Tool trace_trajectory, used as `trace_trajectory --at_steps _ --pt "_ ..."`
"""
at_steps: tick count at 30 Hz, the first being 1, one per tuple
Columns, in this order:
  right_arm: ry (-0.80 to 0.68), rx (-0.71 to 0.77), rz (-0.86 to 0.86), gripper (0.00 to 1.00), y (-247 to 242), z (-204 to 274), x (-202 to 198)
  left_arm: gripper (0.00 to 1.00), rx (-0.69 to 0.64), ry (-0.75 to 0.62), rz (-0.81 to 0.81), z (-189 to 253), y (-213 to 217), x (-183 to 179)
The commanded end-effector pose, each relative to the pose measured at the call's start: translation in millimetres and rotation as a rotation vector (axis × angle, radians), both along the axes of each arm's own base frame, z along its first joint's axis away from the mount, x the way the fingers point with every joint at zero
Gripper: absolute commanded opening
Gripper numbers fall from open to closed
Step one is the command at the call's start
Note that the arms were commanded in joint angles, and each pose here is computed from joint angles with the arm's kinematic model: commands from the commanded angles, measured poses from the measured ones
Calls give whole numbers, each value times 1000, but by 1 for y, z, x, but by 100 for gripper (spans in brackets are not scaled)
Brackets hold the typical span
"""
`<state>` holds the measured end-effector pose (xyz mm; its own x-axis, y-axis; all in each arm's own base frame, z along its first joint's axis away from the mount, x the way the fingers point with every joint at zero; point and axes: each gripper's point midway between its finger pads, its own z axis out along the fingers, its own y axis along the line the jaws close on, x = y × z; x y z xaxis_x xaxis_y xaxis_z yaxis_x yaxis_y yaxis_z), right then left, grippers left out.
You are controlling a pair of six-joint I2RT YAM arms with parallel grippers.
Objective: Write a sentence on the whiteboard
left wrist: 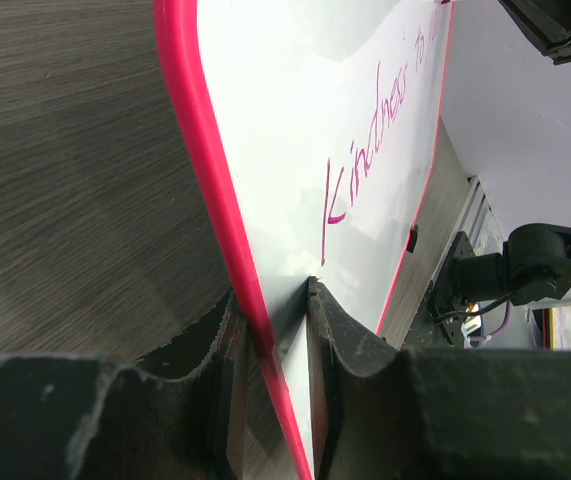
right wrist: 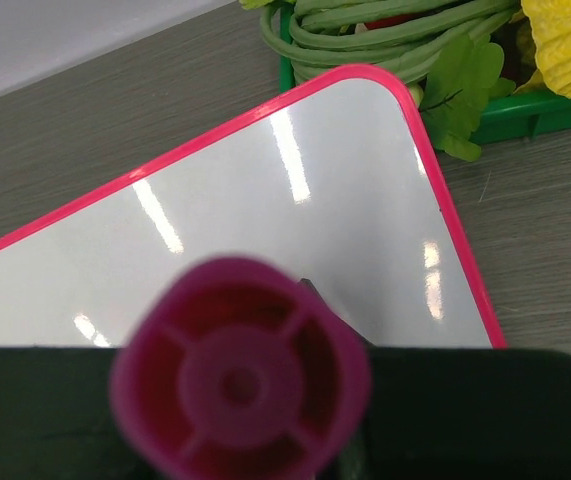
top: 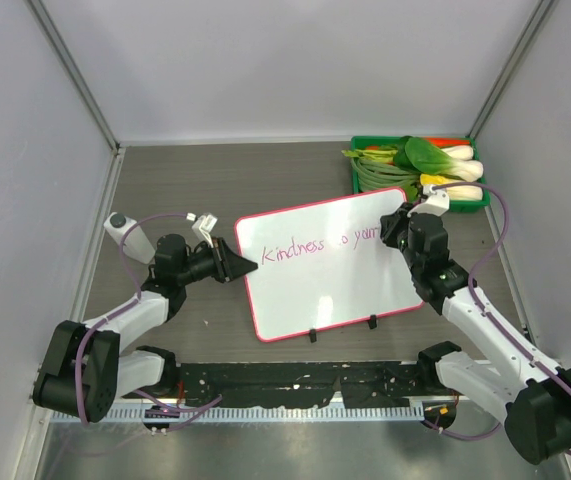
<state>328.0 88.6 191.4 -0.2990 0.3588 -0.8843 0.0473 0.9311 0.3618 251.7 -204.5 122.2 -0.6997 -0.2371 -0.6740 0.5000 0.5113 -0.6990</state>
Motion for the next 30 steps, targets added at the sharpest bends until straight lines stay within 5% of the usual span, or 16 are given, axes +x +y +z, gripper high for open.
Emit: trace_trajectory --at_steps 1,30 --pt "-56 -2 -39 1 -7 22 5 0 57 -2 -29 -14 -1 -5" --pt "-62 -31 -58 1 -15 29 -2 0 58 2 -29 -15 -2 -5"
